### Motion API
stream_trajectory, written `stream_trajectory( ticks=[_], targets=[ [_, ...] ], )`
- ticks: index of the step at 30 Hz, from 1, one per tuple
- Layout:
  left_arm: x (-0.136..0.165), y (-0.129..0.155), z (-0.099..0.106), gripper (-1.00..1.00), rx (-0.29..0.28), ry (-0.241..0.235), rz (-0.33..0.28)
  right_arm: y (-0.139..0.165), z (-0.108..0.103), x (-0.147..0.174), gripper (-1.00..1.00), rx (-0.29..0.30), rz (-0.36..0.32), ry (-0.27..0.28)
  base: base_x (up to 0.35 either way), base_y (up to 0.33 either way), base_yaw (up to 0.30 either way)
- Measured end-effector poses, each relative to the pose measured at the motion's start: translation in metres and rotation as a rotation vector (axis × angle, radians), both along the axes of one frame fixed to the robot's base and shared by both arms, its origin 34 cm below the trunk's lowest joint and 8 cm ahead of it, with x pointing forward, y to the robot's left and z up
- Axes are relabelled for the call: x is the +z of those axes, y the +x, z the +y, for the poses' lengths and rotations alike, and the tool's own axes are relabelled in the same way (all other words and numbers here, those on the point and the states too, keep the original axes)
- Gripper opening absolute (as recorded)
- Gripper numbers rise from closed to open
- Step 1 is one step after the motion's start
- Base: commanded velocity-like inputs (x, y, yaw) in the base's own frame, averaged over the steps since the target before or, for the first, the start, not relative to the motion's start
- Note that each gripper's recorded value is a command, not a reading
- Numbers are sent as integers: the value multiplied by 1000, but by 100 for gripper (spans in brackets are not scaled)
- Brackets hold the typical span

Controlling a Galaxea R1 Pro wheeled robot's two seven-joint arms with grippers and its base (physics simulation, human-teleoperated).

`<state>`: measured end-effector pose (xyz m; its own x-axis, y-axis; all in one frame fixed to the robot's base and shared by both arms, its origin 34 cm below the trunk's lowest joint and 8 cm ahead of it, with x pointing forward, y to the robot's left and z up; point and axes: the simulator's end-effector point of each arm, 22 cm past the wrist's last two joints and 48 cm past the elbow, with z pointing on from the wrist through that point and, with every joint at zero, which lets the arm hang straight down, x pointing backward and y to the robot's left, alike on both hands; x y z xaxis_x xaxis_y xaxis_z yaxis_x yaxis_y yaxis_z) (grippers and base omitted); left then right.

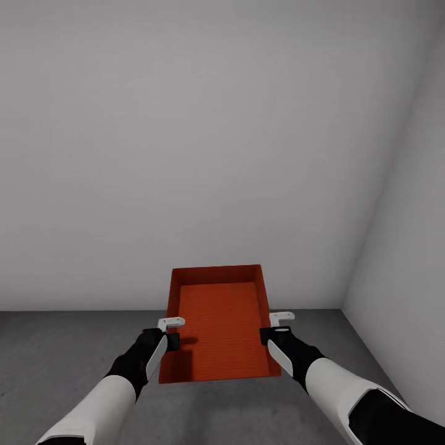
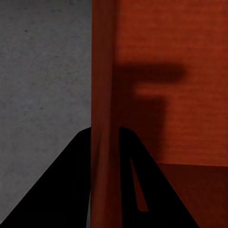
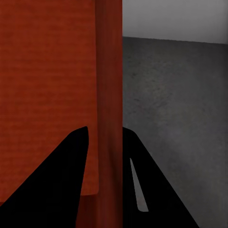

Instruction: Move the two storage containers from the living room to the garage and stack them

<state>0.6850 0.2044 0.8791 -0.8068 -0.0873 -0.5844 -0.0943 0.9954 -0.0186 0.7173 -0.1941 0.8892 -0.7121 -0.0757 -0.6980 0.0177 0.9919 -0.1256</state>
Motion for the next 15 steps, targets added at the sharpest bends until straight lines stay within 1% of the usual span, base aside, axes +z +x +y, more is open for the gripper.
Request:
stream_trajectory(
  ticks=[15],
  targets=[
    [1,0,1,-100,-2,1,-1,0,1,0,-100,-1,0,1,0,0,0]
  ],
)
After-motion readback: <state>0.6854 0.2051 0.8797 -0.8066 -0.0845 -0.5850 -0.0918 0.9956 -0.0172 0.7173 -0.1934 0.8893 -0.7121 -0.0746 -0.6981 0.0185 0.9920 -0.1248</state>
